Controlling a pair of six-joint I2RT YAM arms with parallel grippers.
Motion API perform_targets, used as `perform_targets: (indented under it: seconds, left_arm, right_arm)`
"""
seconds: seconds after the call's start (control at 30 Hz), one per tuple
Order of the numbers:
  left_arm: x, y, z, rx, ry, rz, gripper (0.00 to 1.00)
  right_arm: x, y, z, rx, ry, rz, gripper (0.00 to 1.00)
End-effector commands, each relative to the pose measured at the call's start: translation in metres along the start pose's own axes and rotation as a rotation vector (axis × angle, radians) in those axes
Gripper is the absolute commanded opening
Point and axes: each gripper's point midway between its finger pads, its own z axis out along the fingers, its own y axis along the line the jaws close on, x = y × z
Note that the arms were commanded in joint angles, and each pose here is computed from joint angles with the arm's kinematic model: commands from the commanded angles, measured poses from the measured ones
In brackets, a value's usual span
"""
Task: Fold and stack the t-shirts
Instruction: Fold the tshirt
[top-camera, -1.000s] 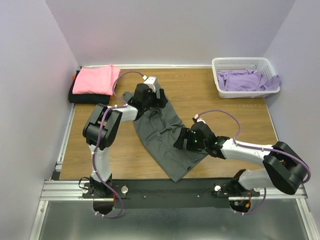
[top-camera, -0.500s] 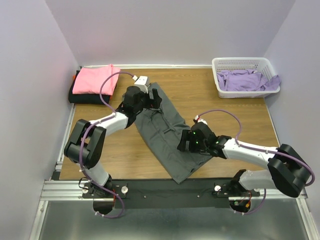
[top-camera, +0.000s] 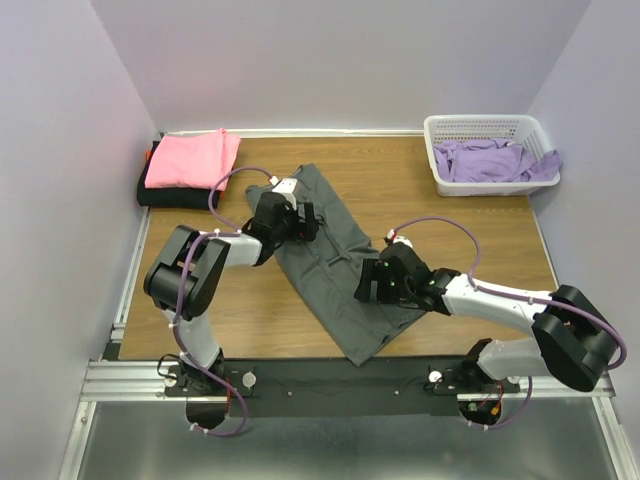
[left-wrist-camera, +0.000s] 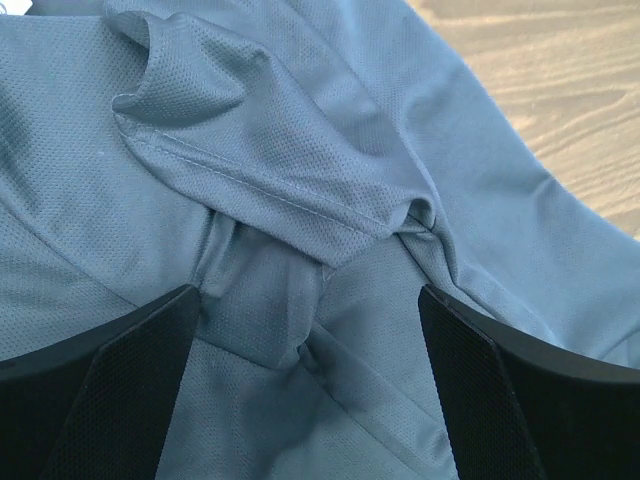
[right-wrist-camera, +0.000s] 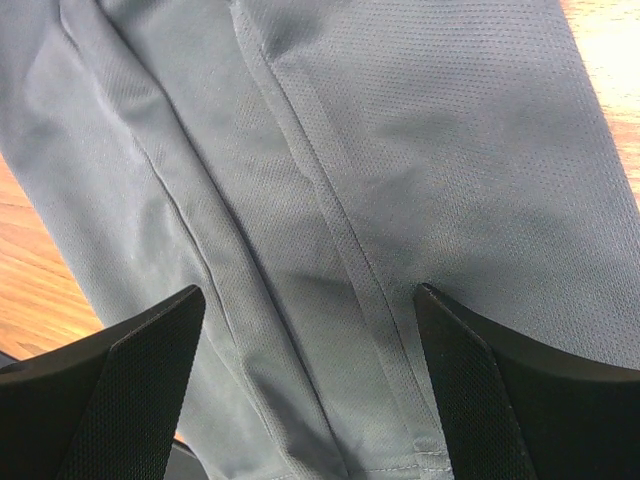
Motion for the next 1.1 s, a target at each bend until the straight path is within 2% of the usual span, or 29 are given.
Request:
perform_targets:
  seconds: [0.0,0.23,0.67,0.93,1.07]
  left_arm:
    - [-0.003,-0.006,0.012,0.025,-0.01,-0.007,0.98]
    - [-0.004,-0.014,0.03,0.077,-0.001,-0.008,0.98]
    - [-0.03,-0.034,0.057,0.166,-0.02,0.0,0.98]
    - [-0.061,-0.046,0.05,0.188,-0.067,0.025,0.98]
    - [-0.084,-0.051,0.032,0.181,-0.116,0.041,0.98]
  right_arm:
    - [0.015,-0.016,-0.001,0.058,0.029,0.003,0.92]
    - [0.016,-0.009,-0.005,0.029,0.025,0.026,0.92]
    - [0.027,0.007,0.0,0.023,0.036,0.024,0.92]
    - [0.012,0.02,-0.003,0.007,-0.006,-0.002,0.92]
    - [-0.004,0.025,-0.017,0.001,-0.063,-0.011,0.92]
